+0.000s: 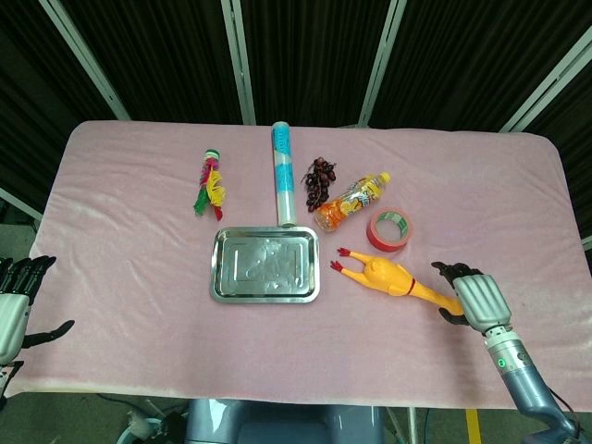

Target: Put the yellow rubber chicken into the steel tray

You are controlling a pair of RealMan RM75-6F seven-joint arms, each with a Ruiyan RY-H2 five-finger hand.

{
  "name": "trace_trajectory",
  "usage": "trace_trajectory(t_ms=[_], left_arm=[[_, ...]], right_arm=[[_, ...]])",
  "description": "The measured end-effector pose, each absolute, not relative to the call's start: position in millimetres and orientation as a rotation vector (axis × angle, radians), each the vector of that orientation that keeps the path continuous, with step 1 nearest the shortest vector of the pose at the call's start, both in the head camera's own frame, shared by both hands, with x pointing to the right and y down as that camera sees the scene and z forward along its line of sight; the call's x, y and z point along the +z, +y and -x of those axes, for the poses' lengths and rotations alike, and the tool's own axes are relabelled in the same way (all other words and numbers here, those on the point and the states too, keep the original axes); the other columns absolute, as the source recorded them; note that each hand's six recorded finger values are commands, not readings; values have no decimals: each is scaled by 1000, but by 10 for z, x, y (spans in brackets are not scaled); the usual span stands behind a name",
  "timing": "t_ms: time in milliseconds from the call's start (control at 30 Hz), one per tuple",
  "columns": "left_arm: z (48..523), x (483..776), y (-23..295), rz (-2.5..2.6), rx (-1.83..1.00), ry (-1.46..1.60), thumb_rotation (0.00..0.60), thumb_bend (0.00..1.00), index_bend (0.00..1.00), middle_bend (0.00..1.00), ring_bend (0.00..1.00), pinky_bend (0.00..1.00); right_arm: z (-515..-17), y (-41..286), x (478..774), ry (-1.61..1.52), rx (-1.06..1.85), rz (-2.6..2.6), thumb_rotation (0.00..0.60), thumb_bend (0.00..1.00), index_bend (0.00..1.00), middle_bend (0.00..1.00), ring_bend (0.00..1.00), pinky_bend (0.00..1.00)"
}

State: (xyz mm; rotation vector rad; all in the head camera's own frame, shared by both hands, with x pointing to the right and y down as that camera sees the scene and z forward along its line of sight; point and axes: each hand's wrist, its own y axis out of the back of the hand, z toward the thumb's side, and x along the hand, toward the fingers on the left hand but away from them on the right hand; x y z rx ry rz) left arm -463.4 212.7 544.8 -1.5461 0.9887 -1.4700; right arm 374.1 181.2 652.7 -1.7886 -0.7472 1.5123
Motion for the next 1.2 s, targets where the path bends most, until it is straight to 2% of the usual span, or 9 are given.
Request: trace_trajectory(t_ms=[233,600,967,1200], left_arm=[[4636,5454,2124,1548,-1474,986,600,0,104,111,85,60],[4627,5458,2114,1554,-1468,986,600,0,105,111,85,60],[4680,5472,2131,1553,-1480,994,600,0,105,111,85,60],[4705,5481,2146,1554,-1486,995,600,0,105,111,85,60]], right_arm=[[-3768,1808,6757,-737,1571,1793,600,230,224,296,256,383],[-3651,1845,6838,-715,1558,1821,600,230,244,296,259,386],[-3703,1820,7001,-710,1603,1804,600,229,415,317,318,438],[-3727,1816,7101,-706,1621,1792,600,228,441,342,338,458]])
